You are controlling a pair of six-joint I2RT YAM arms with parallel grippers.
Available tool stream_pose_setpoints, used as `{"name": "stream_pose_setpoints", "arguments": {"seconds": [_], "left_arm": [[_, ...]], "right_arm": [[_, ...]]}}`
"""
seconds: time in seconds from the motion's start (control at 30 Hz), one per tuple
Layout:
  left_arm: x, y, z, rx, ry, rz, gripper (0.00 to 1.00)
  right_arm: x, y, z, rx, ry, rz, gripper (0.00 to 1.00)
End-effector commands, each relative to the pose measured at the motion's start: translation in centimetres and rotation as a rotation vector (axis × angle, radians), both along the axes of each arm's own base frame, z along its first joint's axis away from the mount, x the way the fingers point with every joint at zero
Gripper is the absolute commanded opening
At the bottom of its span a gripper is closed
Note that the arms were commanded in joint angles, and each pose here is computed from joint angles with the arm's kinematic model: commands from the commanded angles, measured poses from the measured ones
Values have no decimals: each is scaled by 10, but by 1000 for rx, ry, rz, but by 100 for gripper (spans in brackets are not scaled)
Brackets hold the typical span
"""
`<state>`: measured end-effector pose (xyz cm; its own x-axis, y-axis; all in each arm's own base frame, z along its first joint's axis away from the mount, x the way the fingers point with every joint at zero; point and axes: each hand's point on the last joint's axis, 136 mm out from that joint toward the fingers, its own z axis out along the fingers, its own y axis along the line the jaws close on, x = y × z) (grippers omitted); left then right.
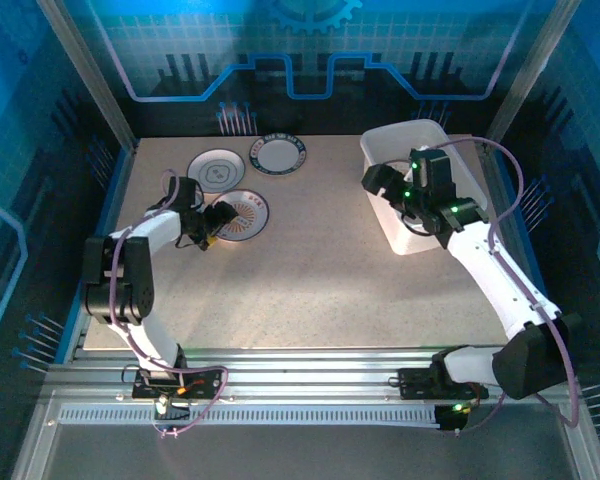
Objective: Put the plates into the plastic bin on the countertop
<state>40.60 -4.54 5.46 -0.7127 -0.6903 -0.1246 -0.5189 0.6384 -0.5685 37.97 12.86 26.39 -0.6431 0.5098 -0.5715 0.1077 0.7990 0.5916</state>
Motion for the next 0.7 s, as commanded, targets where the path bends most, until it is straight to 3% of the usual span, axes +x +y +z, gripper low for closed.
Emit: {"name": "stream_pose_setpoints", "arguments": {"seconds": [0.0,0.33,0.67], "left_arm": [[11,5,-7,-13,-9,28,81],[17,5,-10,-18,-14,34,80],[23,3,-24,-47,-6,44,62]], "right_arm": [[1,7,4,-4,-26,36,88],[8,10,-6,-3,-4,34,86],[7,10,-12,-1,9,31,85]]}}
